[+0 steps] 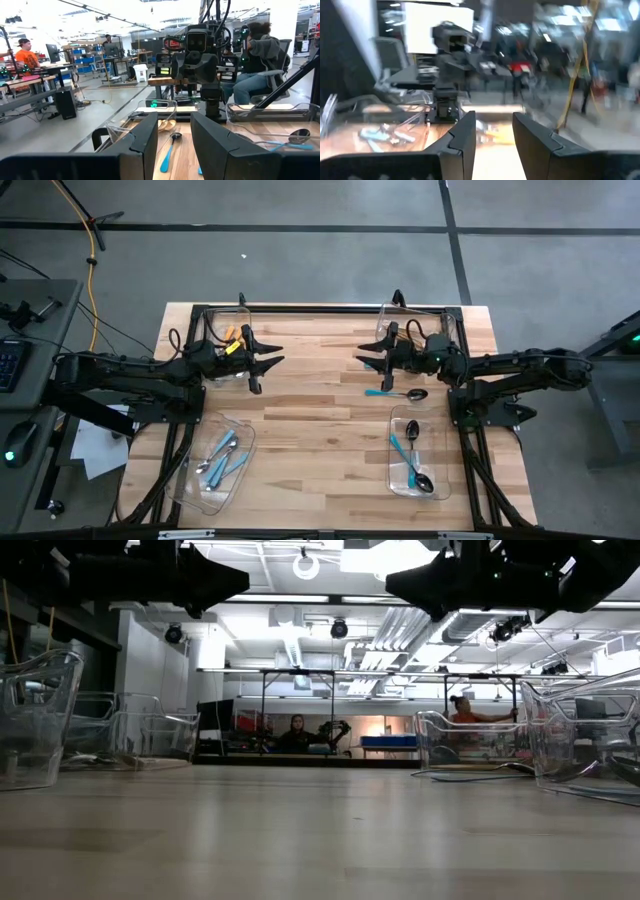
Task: Sort silverware by color (type)
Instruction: Adjust the bottom right transparent bin on the table
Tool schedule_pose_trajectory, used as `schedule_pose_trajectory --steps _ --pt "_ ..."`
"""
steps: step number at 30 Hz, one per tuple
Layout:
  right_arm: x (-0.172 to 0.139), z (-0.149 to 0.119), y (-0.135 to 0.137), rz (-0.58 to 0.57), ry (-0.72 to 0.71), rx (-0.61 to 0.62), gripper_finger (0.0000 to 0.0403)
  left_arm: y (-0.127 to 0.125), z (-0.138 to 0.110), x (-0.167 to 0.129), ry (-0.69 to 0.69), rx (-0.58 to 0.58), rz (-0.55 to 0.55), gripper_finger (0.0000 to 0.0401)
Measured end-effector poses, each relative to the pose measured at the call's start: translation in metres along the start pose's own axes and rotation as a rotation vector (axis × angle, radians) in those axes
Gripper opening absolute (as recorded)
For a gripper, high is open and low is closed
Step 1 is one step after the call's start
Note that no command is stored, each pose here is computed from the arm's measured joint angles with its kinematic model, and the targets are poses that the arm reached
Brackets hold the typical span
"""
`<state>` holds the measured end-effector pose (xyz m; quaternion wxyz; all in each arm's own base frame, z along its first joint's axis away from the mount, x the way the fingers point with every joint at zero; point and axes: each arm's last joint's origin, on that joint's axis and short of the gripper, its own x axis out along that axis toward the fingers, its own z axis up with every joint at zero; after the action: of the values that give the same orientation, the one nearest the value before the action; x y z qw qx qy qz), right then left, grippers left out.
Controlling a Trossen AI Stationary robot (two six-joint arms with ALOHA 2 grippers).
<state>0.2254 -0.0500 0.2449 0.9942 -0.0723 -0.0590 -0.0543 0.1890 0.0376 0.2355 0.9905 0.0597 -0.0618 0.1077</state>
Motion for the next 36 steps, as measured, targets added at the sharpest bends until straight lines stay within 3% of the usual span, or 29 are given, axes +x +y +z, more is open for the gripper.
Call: schedule_pose_trajectory --steps 4,10,15,21,36 --pt "0.002 -0.01 -0.003 -0.136 0.16 0.196 0.0114 0.0 0.0 0.0 0.0 -0.001 0.0 0.0106" --pt "0.002 -0.023 -0.012 -0.334 0.757 0.244 0.0114 0.0 0.0 0.0 -0.001 0.0 0.0 0.0106" --pt "-0.007 -0.031 -0.009 -0.295 1.113 0.316 0.0114 0.0 0.0 0.0 -0.002 -0.001 0.0 0.0106" --pt "-0.017 -0.039 0.003 -0.195 1.288 0.503 0.0114 0.0 0.0 0.0 -0.001 -0.026 -0.004 0.0106" --pt "-0.033 -0.038 0.036 -0.178 1.496 0.626 0.0114 0.0 -0.001 0.0 0.007 -0.029 -0.006 0.0106"
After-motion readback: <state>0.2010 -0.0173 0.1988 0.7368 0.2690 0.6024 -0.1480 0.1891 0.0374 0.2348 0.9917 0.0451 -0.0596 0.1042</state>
